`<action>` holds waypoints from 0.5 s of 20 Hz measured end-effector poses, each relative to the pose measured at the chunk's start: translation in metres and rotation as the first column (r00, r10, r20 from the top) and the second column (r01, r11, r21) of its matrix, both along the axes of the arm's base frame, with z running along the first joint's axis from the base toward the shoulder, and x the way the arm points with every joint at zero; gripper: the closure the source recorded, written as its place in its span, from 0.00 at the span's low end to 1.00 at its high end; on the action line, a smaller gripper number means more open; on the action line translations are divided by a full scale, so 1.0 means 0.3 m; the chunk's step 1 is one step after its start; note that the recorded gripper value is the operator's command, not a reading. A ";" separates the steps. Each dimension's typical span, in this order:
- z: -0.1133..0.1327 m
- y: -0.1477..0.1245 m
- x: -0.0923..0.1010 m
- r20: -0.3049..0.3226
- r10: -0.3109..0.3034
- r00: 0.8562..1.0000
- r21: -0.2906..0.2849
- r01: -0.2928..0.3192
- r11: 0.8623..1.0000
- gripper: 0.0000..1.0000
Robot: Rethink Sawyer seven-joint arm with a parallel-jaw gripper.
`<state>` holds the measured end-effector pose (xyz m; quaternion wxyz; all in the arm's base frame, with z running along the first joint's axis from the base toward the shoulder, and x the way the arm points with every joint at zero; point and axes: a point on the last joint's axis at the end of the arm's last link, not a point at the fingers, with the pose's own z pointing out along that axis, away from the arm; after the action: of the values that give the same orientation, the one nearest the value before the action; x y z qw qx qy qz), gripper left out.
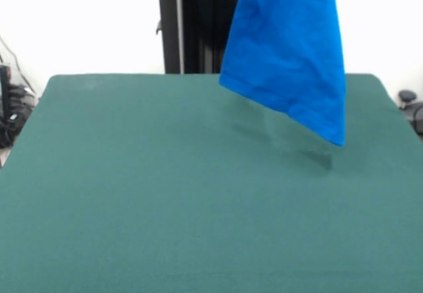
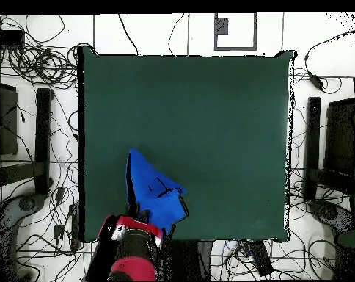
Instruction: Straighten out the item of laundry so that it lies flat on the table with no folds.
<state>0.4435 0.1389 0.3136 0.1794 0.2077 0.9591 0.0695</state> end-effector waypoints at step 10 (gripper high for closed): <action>-0.047 0.040 -0.014 0.003 -0.015 1.000 0.027 0.015 1.000 1.00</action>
<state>0.4394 0.1508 0.2994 0.1786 0.2171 0.9562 0.0817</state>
